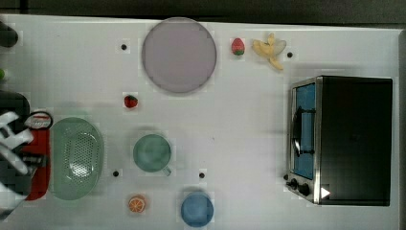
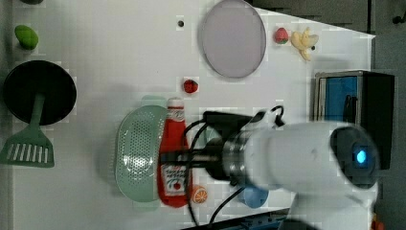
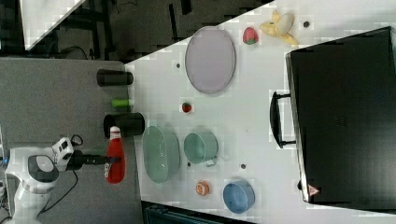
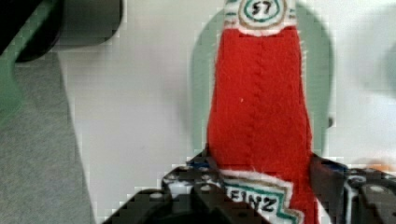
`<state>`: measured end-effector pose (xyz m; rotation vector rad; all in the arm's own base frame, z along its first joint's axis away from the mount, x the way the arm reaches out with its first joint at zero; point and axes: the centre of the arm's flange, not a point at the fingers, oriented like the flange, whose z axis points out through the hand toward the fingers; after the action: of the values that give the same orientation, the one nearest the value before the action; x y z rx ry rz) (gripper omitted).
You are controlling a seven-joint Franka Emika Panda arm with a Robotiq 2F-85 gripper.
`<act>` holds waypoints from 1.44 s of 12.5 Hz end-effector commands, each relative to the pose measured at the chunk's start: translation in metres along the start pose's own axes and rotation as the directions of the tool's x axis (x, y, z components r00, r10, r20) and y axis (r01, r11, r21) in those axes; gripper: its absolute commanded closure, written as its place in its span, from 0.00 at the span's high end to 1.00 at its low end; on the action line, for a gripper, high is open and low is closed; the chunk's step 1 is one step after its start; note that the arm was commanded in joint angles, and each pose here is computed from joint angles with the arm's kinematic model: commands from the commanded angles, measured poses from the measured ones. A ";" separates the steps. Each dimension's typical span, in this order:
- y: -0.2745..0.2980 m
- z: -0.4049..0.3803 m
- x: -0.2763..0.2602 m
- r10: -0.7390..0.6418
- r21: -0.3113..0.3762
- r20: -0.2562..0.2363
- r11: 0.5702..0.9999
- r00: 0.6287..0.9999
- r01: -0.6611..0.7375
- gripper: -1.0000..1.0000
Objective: Pick ketchup from strainer and place it on the table
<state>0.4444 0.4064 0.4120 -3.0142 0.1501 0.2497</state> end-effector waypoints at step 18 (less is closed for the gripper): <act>0.390 -0.028 0.168 0.062 -0.145 0.004 0.988 0.998 -0.061 0.57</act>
<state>0.5790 0.0088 0.3781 -3.1622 0.3153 0.2547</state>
